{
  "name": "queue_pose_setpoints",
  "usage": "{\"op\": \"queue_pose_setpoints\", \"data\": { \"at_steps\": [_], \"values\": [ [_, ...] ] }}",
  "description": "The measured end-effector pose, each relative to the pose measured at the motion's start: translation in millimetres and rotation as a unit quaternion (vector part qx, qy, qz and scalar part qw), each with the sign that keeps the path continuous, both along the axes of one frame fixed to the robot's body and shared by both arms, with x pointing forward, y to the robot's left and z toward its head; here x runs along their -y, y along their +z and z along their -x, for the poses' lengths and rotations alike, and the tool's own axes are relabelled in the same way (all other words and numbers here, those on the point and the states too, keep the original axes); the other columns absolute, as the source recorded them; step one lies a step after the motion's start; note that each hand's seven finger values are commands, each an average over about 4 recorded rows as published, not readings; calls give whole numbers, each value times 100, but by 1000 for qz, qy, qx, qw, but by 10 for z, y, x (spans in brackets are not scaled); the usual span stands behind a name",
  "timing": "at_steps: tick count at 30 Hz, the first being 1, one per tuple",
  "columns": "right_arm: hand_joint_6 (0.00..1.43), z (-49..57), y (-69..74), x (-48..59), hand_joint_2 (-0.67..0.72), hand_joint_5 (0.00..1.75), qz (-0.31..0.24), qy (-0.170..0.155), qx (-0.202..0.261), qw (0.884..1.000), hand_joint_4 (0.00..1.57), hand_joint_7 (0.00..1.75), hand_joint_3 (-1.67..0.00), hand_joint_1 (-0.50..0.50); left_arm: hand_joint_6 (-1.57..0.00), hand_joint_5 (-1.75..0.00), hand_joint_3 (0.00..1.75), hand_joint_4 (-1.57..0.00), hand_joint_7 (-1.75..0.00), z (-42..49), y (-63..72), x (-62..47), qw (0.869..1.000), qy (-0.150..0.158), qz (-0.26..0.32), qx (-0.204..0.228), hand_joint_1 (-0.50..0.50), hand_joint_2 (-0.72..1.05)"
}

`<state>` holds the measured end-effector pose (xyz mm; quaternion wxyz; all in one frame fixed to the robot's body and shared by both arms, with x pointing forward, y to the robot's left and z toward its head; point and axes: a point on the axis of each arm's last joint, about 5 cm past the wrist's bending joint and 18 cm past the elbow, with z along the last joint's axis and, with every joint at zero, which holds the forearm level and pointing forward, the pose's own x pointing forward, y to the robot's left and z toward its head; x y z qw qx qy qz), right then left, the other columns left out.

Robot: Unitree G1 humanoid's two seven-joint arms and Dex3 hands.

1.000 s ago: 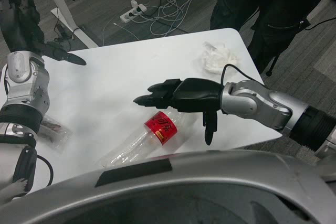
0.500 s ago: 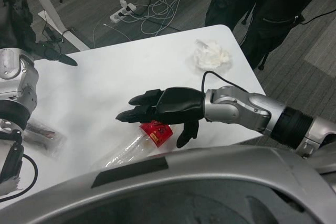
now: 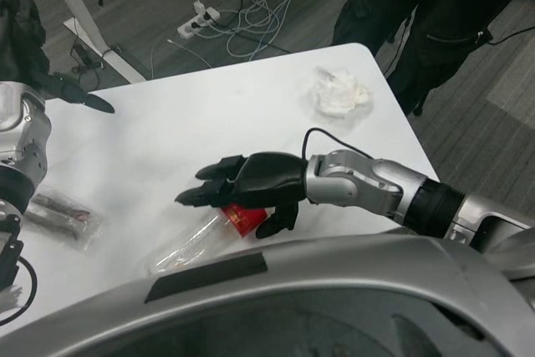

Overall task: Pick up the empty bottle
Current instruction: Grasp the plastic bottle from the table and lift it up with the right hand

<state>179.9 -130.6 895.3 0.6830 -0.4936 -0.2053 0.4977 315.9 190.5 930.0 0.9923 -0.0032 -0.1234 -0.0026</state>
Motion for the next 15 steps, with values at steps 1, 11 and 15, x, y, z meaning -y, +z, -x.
{"op": "queue_pose_setpoints", "data": {
  "at_steps": [1,11,15],
  "values": [
    [0,-4,-3,-13,-54,0,5,-2,1,1000,0,0,-93,-17,0,0,2,0,0,0,-2,3,1000,-1,0,-1,-50,-72],
    [0,-91,49,-125,-54,61,70,-20,26,997,0,30,-149,-29,0,0,0,0,0,1,-2,5,1000,-4,-4,-2,-50,-72],
    [0,-101,72,-136,-54,114,85,-30,42,995,0,106,-161,-36,0,0,0,0,0,1,-3,6,1000,-4,-2,-2,-50,-72]
  ]
}}
